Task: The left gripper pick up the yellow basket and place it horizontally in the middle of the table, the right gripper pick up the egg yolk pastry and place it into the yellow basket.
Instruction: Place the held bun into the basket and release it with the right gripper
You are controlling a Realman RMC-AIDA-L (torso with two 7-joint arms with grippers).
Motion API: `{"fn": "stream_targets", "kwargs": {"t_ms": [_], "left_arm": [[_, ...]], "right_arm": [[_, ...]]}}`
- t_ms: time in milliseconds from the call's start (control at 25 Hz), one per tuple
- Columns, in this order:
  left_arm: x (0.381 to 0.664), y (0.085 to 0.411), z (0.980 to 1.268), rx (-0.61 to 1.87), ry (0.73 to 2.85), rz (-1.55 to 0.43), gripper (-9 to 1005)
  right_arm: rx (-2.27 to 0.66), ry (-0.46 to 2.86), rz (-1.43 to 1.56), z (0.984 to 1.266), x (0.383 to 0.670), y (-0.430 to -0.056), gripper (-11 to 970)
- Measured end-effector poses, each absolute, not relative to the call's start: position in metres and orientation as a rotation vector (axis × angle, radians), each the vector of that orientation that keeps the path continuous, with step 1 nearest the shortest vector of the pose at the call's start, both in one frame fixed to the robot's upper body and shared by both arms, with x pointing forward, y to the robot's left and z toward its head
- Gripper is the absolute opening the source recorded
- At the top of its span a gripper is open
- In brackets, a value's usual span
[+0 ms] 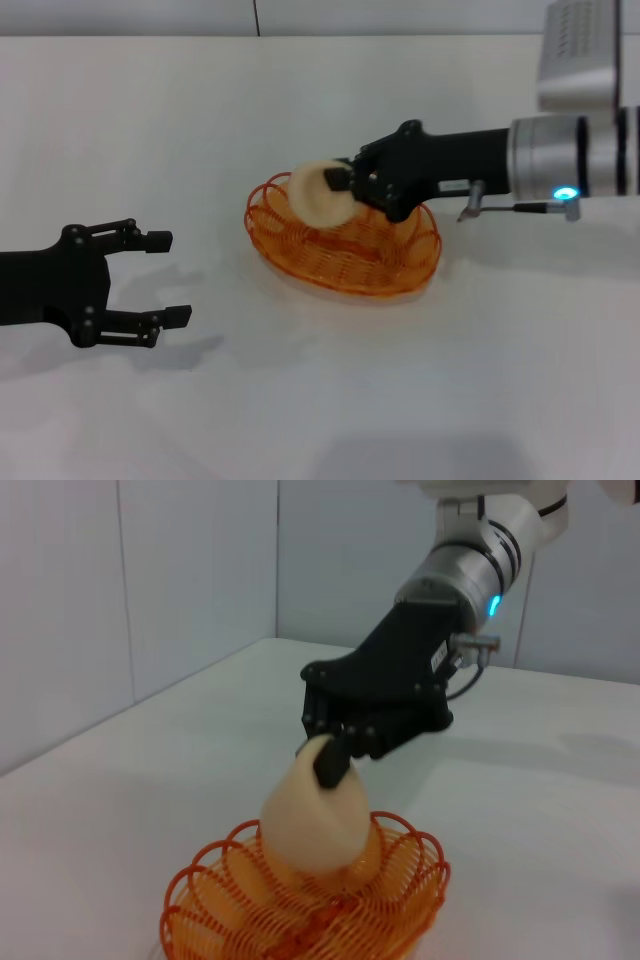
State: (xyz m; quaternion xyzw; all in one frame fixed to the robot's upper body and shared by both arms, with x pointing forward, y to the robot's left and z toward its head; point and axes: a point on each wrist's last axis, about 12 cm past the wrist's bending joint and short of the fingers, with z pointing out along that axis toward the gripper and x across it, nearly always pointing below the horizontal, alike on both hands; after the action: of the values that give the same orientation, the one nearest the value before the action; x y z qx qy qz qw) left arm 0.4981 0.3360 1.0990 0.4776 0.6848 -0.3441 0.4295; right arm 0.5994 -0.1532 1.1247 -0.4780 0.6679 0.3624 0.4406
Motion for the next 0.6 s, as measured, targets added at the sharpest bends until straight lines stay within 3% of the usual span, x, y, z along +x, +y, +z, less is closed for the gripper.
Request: {"fn": "stream_targets", "kwargs": {"t_ms": [160, 600], "left_arm": [[0.499, 0.335, 1.099, 1.192, 1.707, -0.858, 887], [0.498, 0.335, 1.098, 1.189, 1.711, -0.859, 887]], "right_arm": [[-1.21, 1.647, 0.885, 1.119, 0.596, -0.142, 52], [-1.18, 1.654, 0.872, 1.112, 0.593, -0.141, 241]]}}
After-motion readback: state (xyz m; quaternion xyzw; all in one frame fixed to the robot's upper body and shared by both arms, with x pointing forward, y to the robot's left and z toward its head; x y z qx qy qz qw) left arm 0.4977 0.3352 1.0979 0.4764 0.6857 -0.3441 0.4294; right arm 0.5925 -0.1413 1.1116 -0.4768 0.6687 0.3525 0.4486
